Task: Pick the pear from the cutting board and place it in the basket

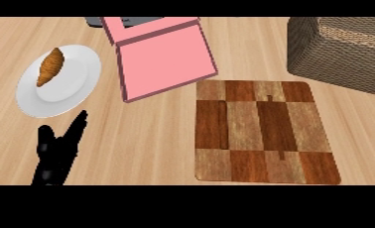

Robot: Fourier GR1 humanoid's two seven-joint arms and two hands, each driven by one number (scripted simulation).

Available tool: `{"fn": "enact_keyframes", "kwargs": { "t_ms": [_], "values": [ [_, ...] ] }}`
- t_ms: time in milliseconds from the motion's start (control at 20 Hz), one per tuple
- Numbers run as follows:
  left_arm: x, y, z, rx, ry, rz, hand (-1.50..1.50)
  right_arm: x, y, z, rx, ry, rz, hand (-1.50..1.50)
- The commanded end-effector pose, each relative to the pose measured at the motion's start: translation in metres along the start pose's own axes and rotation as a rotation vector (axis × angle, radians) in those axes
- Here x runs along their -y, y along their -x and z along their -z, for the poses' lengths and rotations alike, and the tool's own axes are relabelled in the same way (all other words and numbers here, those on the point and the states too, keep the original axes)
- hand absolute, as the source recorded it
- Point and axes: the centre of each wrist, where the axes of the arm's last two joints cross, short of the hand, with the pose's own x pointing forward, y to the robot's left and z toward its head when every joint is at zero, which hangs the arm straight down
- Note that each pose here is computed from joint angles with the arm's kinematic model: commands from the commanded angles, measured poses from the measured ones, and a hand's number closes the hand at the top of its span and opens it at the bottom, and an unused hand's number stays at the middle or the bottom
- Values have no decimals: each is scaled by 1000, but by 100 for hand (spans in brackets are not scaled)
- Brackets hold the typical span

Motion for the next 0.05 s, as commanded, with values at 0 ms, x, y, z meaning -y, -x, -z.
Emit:
{"fn": "enact_keyframes", "kwargs": {
  "t_ms": [0],
  "values": [
    [-3,7,-8,-78,29,-16,0,43,20,8,-20,38,27,-150]
  ]
}}
